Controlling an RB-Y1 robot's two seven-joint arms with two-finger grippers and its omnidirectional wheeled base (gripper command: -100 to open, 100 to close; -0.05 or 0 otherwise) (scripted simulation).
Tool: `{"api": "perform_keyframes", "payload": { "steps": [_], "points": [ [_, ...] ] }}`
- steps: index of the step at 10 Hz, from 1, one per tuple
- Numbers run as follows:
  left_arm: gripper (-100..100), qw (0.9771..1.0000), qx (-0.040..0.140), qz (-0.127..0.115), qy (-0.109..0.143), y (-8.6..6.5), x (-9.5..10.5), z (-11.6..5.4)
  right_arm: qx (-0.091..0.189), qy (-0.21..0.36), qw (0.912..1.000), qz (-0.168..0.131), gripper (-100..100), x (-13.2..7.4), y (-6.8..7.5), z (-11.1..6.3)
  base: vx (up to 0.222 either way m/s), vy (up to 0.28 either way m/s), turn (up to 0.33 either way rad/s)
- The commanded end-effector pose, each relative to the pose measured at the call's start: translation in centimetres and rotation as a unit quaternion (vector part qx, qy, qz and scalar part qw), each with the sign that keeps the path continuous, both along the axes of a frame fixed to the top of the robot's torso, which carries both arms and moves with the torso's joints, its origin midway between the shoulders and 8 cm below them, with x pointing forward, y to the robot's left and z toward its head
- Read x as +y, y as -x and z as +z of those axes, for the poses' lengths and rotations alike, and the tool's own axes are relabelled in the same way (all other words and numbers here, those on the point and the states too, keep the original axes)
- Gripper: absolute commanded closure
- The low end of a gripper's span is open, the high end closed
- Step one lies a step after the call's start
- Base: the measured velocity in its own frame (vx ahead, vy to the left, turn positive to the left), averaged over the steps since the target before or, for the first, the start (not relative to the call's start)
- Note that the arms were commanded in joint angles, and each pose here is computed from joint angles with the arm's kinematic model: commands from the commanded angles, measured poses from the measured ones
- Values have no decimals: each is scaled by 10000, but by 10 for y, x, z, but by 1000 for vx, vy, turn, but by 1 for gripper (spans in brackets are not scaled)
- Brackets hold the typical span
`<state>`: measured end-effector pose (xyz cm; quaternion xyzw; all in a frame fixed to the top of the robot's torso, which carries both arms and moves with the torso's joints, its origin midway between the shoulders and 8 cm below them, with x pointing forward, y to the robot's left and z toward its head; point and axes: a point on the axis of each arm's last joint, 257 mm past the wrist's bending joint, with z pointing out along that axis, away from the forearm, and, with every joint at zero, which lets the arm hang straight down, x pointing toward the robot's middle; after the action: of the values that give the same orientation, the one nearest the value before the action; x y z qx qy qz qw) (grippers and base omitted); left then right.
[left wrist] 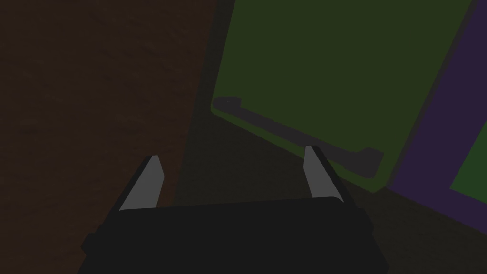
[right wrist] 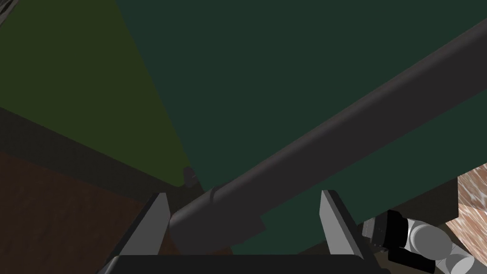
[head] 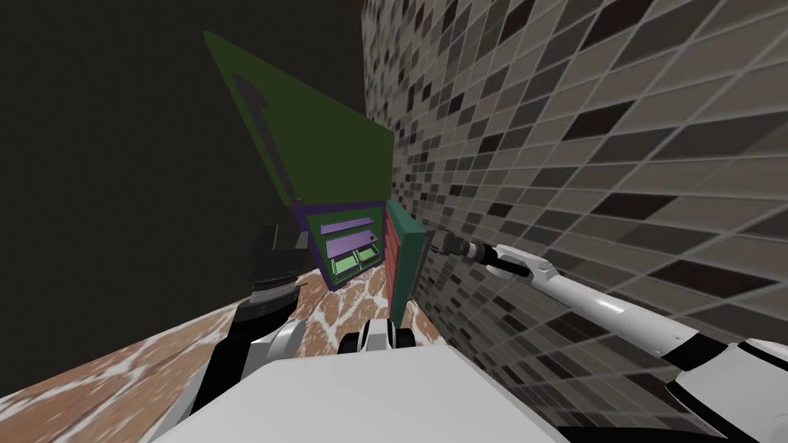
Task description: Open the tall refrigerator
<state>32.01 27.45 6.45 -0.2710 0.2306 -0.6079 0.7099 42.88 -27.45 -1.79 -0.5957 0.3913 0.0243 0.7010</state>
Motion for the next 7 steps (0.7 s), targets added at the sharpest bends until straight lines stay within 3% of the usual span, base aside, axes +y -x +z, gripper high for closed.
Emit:
{"api": "perform_keyframes", "payload": {
  "steps": [1,2,3,4,7],
  "points": [
    [0,10000,-1,0,1,0,0,0,27,-43,10000,-3,-100,-1,-2,27,-14,35,-37],
    [0,10000,-1,-1,2,0,0,0,26,-55,10000,0,-100,-1,-3,37,-14,35,-2],
    [0,10000,-1,-1,2,0,0,0,42,-40,10000,-22,-100,-1,-2,30,-5,17,1],
    [0,10000,-1,-1,2,0,0,0,42,-46,10000,-18,0,0,-1,31,-2,9,1],
    [0,10000,0,0,1,0,0,0,41,-45,10000,-17,0,0,-1,31,-1,2,0]
  ]
}}
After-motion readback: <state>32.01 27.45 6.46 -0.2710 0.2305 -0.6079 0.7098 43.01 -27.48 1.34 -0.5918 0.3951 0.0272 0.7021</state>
